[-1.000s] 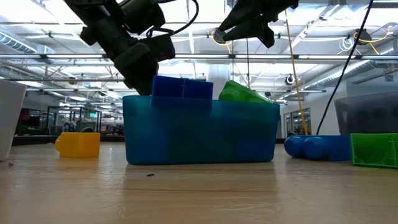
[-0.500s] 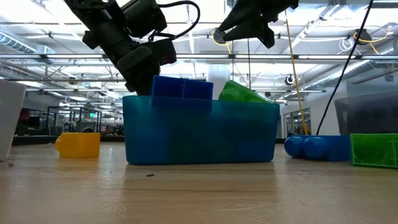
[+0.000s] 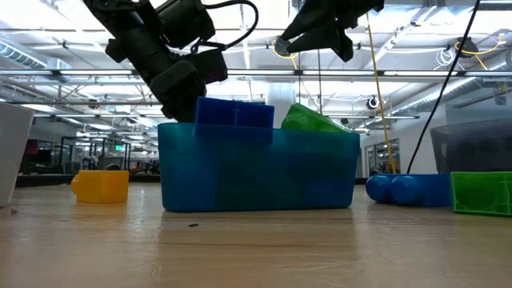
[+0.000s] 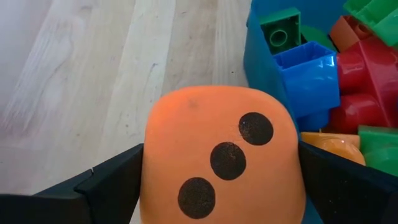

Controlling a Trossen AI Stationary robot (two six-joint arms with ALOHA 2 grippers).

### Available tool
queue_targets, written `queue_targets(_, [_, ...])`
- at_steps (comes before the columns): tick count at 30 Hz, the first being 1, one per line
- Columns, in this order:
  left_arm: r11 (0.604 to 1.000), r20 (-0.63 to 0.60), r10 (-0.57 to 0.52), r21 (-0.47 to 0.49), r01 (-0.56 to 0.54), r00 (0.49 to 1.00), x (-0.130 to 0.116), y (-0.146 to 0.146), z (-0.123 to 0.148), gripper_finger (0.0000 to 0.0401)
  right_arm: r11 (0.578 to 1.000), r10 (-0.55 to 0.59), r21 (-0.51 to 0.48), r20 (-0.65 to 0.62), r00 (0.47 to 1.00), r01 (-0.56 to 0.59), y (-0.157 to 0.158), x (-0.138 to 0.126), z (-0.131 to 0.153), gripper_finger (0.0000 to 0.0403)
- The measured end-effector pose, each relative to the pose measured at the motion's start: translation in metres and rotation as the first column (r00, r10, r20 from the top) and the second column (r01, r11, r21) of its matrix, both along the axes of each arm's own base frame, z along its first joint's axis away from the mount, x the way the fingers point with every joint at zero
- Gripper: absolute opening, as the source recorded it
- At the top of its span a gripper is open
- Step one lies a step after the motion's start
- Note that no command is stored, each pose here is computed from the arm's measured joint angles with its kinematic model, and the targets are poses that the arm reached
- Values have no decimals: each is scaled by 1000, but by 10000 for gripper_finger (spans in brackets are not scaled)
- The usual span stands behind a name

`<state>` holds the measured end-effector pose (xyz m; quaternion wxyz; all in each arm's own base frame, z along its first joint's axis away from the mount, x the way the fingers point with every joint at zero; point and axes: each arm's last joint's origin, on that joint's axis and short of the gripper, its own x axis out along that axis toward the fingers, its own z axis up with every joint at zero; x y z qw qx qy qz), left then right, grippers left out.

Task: Pick & Place Toys
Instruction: Put the orange dice into the black bin

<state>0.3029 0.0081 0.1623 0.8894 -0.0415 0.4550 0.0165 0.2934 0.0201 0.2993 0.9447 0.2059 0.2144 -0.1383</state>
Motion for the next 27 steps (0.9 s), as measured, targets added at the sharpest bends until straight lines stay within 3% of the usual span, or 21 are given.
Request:
queue_targets(10, [1000,-1,9,19,-9,1000,0,1,0,396,1000,1,-2,-1,1000,-1,0,0,0,114])
queue_targets(19, [999,4,27,24,-27,1000,0,2,0,332,1000,3,-5,-1,1000,-3,0,0,0,114])
queue_targets(27, [996,63,83,28,-85,995,2,7,17,327,1000,3,-5,0,1000,-3,0,0,0,114])
